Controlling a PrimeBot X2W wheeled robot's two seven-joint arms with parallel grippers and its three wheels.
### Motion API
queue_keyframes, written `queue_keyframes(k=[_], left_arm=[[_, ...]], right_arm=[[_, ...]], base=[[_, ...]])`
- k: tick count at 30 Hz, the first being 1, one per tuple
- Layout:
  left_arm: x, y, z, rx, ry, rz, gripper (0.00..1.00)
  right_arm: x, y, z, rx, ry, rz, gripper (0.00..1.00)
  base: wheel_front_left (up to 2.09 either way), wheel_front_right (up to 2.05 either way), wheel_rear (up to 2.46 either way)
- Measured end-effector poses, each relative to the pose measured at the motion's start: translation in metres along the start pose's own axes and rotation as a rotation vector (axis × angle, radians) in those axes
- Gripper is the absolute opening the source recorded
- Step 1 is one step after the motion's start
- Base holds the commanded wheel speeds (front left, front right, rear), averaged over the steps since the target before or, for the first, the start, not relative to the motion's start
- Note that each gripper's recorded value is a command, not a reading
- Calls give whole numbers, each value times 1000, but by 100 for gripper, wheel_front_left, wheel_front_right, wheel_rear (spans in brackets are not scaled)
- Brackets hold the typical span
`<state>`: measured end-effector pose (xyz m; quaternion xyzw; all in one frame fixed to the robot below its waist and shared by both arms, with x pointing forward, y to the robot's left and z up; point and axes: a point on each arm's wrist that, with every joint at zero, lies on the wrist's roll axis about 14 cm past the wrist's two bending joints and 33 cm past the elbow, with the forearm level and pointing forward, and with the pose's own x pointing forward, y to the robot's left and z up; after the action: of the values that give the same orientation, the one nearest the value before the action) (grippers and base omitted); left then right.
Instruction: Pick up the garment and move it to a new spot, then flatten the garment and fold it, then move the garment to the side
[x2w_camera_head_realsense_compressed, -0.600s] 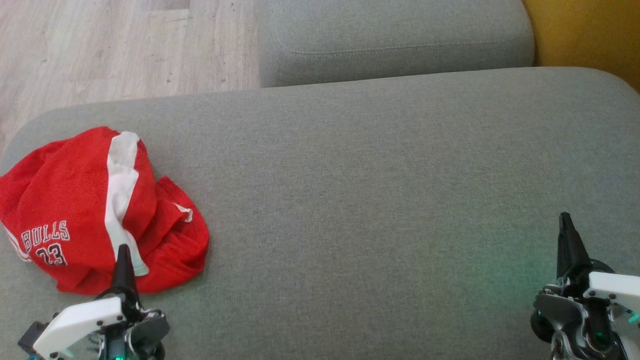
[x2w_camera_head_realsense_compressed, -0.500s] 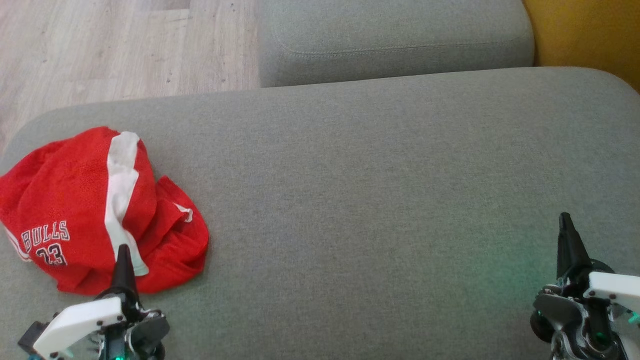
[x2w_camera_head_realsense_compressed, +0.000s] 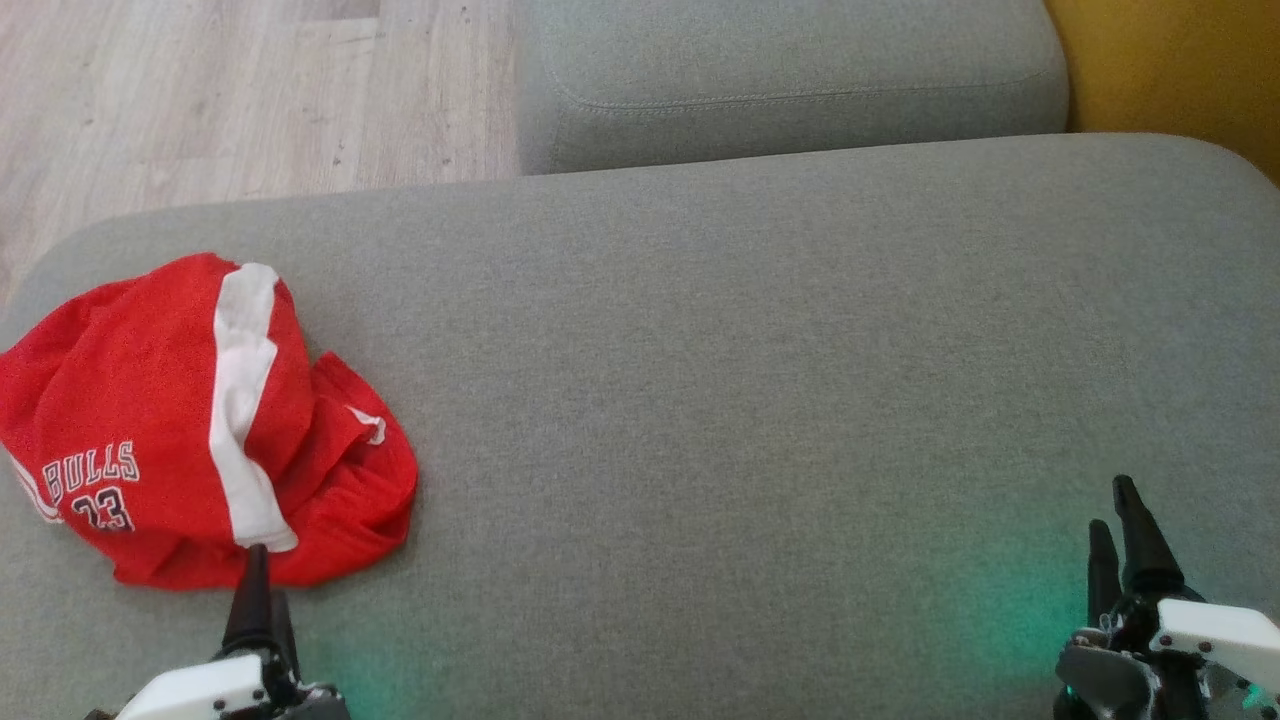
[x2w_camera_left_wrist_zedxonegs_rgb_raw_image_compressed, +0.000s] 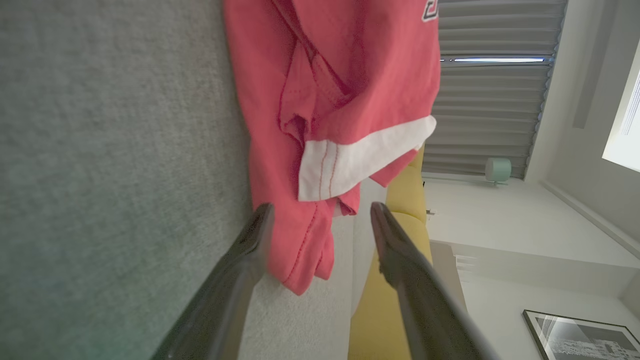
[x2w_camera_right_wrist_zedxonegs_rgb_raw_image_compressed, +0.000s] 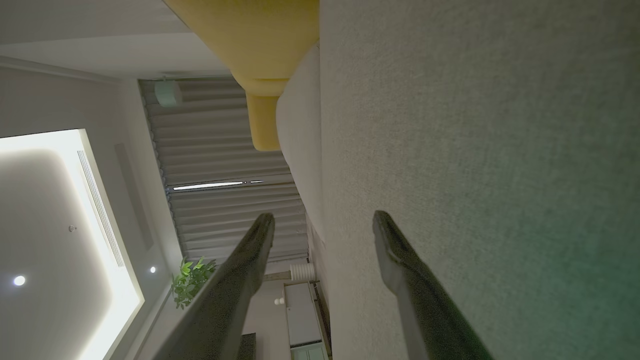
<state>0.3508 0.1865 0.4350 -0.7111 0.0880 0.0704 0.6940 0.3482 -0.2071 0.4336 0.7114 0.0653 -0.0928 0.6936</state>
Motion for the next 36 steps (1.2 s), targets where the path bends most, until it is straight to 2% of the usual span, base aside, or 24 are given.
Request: queue_keyframes(k=[8, 18, 23, 36], left_arm=[[0, -6, 2, 5, -18, -18, 100], [0, -8, 10, 48, -55, -22, 100], [0, -13, 19, 90, -90, -35, 100], [1, -35, 24, 240, -125, -86, 100]], right_arm=[[1, 4, -3, -27, -2, 13, 100], [2, 9, -2, -122, -18, 23, 100], [3, 16, 0, -196, -27, 41, 100], [9, 43, -8, -488, -29, 118, 100]], base=[[0, 0, 0], [0, 0, 0], [0, 0, 0], [0, 0, 0]])
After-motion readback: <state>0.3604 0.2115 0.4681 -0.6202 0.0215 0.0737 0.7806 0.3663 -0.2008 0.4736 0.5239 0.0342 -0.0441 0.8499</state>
